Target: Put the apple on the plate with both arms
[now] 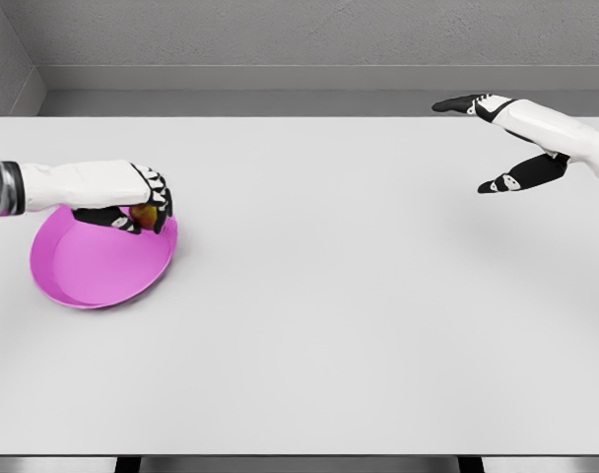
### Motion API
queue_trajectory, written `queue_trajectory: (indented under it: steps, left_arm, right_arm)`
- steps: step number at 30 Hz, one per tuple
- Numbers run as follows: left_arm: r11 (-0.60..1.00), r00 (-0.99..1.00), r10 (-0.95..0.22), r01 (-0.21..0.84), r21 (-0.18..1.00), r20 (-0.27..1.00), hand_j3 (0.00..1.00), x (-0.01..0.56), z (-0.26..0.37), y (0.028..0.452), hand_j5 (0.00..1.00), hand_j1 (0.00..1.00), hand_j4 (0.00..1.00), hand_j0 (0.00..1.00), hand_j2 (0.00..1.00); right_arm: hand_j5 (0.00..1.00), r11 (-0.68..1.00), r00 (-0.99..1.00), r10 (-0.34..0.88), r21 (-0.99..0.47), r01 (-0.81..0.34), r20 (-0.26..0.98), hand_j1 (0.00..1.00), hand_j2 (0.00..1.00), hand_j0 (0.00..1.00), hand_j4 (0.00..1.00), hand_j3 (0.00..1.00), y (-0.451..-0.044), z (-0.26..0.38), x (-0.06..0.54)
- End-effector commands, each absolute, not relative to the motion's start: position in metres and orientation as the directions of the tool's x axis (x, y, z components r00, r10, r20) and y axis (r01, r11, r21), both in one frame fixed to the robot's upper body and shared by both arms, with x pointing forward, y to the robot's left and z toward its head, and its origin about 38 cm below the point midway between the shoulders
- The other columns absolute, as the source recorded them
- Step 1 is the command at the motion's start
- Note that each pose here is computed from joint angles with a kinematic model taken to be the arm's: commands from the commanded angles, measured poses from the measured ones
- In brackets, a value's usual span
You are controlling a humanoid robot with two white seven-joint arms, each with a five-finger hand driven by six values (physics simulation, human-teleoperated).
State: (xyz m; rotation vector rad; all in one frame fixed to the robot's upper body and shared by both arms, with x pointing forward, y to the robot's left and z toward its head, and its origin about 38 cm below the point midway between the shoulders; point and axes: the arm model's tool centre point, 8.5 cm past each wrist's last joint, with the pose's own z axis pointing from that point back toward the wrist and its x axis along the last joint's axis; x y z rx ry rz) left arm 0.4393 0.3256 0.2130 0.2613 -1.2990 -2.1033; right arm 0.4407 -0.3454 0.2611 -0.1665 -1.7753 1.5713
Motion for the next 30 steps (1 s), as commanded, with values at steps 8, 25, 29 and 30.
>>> queue_trajectory:
  steps: [8, 25, 29, 30]
  left_arm:
    - [-0.245, -0.689, -0.699, 0.480, 0.842, 0.190, 1.00, 0.443, 0.204, 0.364, 1.00, 1.00, 1.00, 1.00, 1.00]
    - [0.136, -0.488, -0.786, 0.461, 0.877, 0.379, 1.00, 0.478, 0.236, 0.425, 1.00, 1.00, 1.00, 1.00, 1.00]
    - [0.188, -0.427, -0.806, 0.471, 0.862, 0.410, 1.00, 0.486, 0.224, 0.437, 1.00, 1.00, 1.00, 1.00, 1.00]
    - [0.189, -0.426, -0.807, 0.471, 0.862, 0.410, 1.00, 0.486, 0.224, 0.437, 1.00, 1.00, 1.00, 1.00, 1.00]
  right_arm:
    - [1.00, 0.246, -0.711, 0.544, -0.895, -0.372, 0.445, 1.00, 1.00, 1.00, 1.00, 1.00, -0.345, 0.261, 0.441]
    - [1.00, 0.245, -0.707, 0.549, -0.894, -0.374, 0.446, 1.00, 1.00, 1.00, 1.00, 1.00, -0.347, 0.260, 0.440]
    - [1.00, 0.247, -0.702, 0.554, -0.894, -0.375, 0.447, 1.00, 1.00, 1.00, 1.00, 1.00, -0.350, 0.259, 0.440]
    - [1.00, 0.248, -0.700, 0.557, -0.894, -0.374, 0.447, 1.00, 1.00, 1.00, 1.00, 1.00, -0.351, 0.259, 0.441]
